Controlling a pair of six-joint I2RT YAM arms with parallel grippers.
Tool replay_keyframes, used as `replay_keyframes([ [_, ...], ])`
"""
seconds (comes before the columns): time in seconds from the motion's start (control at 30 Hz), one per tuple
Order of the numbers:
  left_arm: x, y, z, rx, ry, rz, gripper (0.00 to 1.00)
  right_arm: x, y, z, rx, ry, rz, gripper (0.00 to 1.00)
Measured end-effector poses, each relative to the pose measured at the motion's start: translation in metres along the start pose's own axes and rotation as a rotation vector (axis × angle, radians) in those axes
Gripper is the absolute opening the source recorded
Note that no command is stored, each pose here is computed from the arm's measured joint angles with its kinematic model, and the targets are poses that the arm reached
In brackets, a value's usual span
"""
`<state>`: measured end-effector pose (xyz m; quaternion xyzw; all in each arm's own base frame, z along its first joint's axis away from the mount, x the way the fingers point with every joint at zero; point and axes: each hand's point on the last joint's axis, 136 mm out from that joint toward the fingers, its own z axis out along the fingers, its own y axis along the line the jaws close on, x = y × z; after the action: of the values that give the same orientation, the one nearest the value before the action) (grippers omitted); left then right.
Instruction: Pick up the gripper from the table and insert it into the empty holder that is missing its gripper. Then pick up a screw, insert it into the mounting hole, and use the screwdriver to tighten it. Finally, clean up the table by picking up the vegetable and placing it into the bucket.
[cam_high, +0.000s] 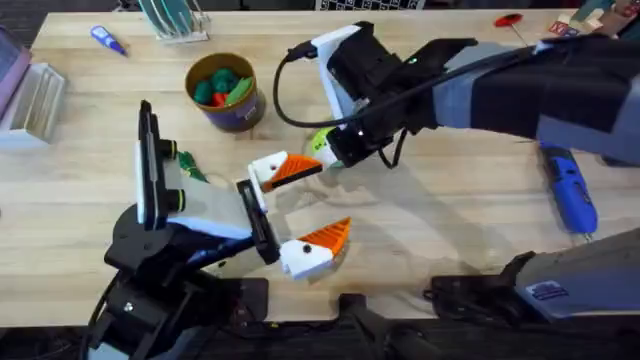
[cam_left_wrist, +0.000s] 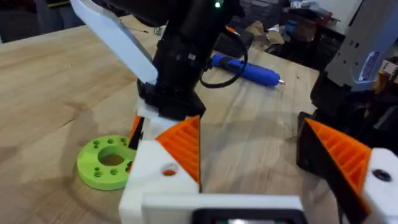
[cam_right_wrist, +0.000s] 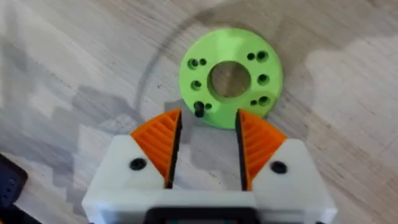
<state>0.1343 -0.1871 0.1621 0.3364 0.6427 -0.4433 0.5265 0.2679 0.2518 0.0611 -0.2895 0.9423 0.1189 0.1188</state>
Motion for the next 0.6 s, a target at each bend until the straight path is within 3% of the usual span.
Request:
replay_keyframes([
  [0.27, 0.0, 0.0, 0.0, 0.0, 0.0, 0.0, 0.986, -0.002, 0.013, 0.001, -0.01, -0.013, -0.032, 0.411],
  [0.6, 0.0, 0.0, 0.0, 0.0, 0.0, 0.0, 0.986, -0.007, 0.01, 0.001, 0.011, -0.033, -0.034, 0.372],
])
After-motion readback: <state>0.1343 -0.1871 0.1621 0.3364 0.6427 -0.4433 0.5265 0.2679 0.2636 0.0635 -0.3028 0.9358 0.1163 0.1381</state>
